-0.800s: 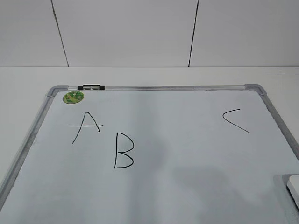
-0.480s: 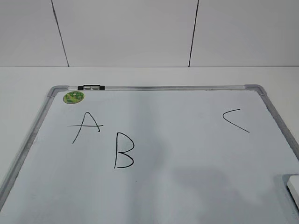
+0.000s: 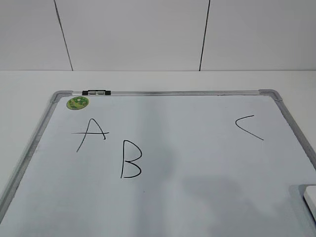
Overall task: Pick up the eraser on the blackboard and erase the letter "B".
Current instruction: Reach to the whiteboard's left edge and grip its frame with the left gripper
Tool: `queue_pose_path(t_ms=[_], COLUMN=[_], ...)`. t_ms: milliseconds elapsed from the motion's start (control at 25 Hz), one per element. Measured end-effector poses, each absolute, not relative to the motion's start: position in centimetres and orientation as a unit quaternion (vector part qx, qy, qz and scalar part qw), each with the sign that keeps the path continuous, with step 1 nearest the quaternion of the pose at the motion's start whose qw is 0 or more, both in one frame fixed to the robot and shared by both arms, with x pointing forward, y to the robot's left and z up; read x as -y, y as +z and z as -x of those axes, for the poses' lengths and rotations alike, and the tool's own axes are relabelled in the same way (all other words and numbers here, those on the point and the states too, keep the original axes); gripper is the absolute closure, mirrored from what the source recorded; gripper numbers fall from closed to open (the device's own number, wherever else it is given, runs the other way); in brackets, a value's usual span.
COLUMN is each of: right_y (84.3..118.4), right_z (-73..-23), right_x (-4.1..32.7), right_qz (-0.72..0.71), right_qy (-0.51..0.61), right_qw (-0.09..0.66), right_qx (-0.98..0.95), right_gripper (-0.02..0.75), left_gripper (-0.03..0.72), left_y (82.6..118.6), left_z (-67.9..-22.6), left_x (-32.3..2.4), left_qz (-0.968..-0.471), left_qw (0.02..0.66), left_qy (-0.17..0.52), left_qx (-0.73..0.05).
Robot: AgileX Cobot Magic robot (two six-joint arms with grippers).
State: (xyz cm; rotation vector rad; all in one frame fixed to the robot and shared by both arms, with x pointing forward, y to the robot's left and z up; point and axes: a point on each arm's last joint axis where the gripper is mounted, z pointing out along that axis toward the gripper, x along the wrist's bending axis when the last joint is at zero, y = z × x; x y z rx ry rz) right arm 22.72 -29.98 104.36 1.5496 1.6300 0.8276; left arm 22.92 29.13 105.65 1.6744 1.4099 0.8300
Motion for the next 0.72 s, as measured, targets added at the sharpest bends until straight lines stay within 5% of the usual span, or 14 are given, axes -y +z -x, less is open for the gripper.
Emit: queue_pose_path(t_ms=[480, 720], right_y=[105.1, 106.9], right_z=[-26.7, -28.9], right_x=[29.8, 29.8], right_qz=[-0.655, -0.680], right_qy=[0.249, 0.209], right_qw=[0.256, 0.202], right_qx=[-0.666, -0.673], right_gripper=[0.154, 0.153], left_gripper=[0.449, 0.449], left_y=[105.7, 105.5], left_z=[-23.2, -26.4], left_x=[-29.0, -28.8], left_qz=[-0.662, -0.691], left_qw=[0.391, 0.331], left_qy=[0.313, 0.247], left_qx=[-0.557, -0.593])
